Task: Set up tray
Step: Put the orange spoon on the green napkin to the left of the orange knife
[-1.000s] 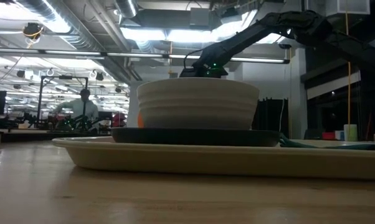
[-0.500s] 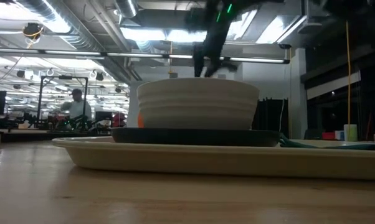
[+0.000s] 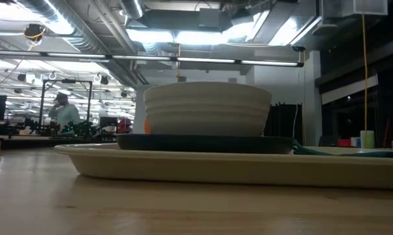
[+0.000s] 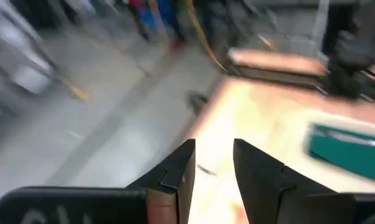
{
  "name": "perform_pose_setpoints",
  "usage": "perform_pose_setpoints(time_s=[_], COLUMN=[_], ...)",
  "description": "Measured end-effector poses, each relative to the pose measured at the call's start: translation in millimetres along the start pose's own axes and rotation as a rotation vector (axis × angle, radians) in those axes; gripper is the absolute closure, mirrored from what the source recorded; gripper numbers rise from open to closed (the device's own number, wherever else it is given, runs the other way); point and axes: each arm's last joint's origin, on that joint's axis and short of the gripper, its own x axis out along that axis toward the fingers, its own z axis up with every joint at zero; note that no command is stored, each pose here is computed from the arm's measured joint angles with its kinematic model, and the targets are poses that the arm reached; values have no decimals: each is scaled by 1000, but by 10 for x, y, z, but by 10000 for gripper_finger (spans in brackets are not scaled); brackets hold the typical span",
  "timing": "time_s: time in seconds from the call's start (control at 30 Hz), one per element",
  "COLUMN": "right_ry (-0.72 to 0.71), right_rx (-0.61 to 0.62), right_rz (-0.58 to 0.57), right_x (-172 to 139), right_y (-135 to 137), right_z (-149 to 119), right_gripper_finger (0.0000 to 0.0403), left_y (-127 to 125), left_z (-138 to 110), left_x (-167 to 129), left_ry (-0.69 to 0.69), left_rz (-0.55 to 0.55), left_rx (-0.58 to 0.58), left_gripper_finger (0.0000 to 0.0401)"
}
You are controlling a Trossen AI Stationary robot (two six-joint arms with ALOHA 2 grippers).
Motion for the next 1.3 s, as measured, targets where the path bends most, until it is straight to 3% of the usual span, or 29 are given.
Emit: perform_pose_setpoints(time_s=[0.1, 0.23, 0.43, 0.53, 0.73, 0.9, 1.07, 1.3], right_ry=[-8, 33, 76, 70, 48, 64, 81, 114], right_rx=[-68, -186, -283, -334, -350, -363, -394, -442], right_rz=[-3, -40, -54, -80, -168, -200, -233, -251], right_x=[-195, -264, -256, -247, -221, -195, -171, -139], right_y=[-34, -51, -66, -69, -153, -242, -335, -472], right_z=[-34, -103, -142, -136, -92, -75, -56, -34], right_gripper_finger=[309, 309, 309, 309, 309, 309, 309, 309], left_y=[82, 198, 306, 309, 328, 372, 305, 162], left_z=[-90, -260, -510, -578, -731, -931, -1185, -1321], left_x=[585, 1221, 1938, 2232, 2673, 2975, 3222, 3340], left_ry=[105, 190, 325, 353, 472, 604, 724, 772], left_rz=[-97, -86, -249, -301, -339, -292, -288, -247], left_rx=[-72, -109, -208, -176, -134, -134, -177, -176], left_gripper_finger=[299, 299, 294, 275, 209, 161, 154, 167])
